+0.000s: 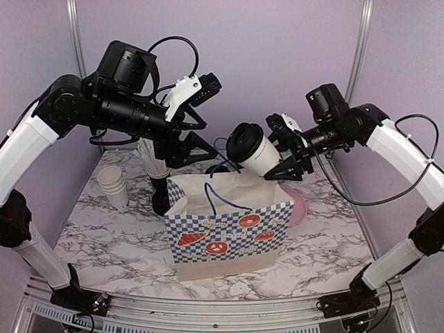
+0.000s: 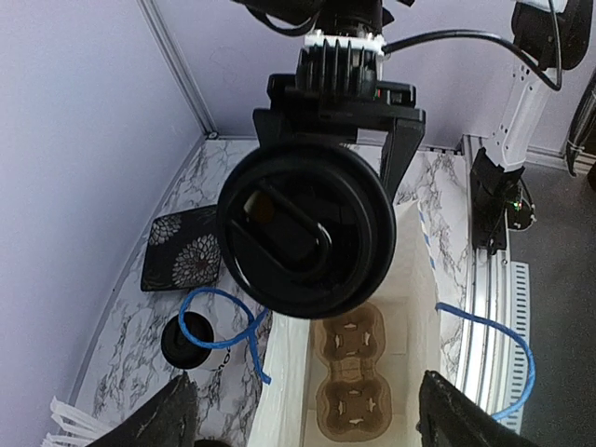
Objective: Pack the takeout coffee
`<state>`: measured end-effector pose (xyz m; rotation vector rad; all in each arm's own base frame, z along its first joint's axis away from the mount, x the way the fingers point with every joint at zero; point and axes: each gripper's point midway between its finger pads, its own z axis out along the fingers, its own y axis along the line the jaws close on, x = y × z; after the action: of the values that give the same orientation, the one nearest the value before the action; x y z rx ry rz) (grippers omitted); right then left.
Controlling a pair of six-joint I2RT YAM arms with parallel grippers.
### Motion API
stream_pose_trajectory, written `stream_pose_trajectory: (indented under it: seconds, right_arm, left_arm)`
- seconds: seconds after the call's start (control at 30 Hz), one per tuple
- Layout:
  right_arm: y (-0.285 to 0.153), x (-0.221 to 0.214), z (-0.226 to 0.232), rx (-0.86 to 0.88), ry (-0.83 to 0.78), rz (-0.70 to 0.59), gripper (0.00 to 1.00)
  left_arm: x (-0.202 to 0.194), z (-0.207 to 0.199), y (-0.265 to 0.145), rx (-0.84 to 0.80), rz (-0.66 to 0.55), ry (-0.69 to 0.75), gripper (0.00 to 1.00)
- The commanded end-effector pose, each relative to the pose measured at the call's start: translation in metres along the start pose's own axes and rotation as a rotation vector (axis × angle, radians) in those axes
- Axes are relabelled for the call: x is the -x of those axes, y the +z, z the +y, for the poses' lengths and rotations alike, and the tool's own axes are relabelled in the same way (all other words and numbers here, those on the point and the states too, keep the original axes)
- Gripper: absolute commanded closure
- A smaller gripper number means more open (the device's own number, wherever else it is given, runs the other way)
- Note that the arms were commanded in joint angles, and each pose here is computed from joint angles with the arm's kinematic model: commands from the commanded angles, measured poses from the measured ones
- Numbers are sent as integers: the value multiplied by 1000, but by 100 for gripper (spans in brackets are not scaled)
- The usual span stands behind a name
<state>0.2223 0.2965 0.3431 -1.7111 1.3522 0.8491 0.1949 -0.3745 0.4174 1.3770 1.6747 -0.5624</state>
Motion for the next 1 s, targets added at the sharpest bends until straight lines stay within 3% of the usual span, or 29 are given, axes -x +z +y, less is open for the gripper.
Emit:
stream_pose_trajectory:
  seconds: [0.0, 0.37, 0.8, 0.97]
  right_arm:
    - [7, 18, 14, 43, -56, -6, 29]
    - [21, 24, 21, 51, -78, 14, 29]
    - [24, 23, 21, 53, -86, 20, 28]
    - [22, 26, 23, 55, -82, 14, 17]
  left_arm:
    - [19, -10, 17, -19, -80, 44, 16]
    - [18, -25, 39, -66, -87, 76, 15]
    - [5, -33, 51, -106, -52, 82, 31]
    - [10, -23, 41, -50, -64, 78, 34]
